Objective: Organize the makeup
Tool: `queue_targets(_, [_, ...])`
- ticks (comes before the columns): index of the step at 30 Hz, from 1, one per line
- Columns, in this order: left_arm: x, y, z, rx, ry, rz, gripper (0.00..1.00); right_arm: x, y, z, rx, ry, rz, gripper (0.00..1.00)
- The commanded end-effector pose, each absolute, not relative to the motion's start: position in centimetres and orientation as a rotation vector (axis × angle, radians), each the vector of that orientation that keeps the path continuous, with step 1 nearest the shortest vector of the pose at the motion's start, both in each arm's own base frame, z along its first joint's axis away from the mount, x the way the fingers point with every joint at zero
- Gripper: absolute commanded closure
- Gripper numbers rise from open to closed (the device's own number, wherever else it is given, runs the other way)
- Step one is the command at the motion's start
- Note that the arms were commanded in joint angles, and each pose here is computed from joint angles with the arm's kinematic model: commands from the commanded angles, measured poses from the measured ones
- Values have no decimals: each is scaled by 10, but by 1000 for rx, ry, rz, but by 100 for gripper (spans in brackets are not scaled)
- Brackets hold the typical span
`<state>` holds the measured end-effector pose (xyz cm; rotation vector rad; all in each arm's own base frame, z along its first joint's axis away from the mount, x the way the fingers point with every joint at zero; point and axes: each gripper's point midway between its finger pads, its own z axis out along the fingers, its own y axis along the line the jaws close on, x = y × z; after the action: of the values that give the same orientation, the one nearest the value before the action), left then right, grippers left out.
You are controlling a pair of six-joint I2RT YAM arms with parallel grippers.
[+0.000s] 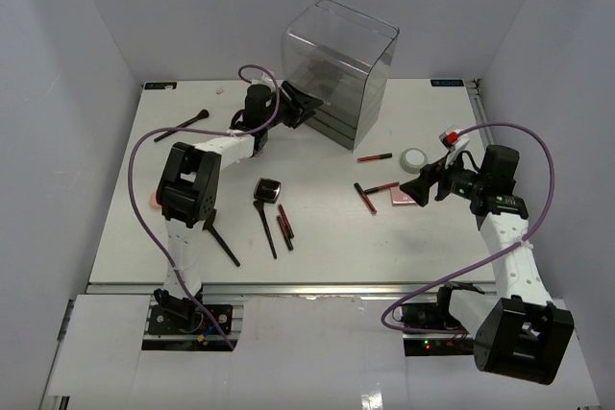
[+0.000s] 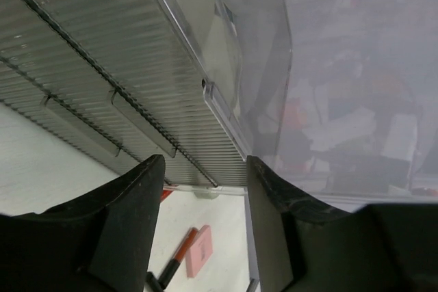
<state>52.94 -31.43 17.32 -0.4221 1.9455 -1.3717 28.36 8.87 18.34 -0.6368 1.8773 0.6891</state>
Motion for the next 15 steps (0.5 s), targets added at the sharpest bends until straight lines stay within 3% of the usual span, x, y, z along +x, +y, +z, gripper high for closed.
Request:
queue_targets(1, [543, -319, 215, -395, 1807, -1402, 43, 269, 106, 203, -798, 1733, 749, 10])
queue_targets(15, [559, -321, 211, -436, 1778, -1413, 61, 267, 108, 201, -826, 1717, 762, 10])
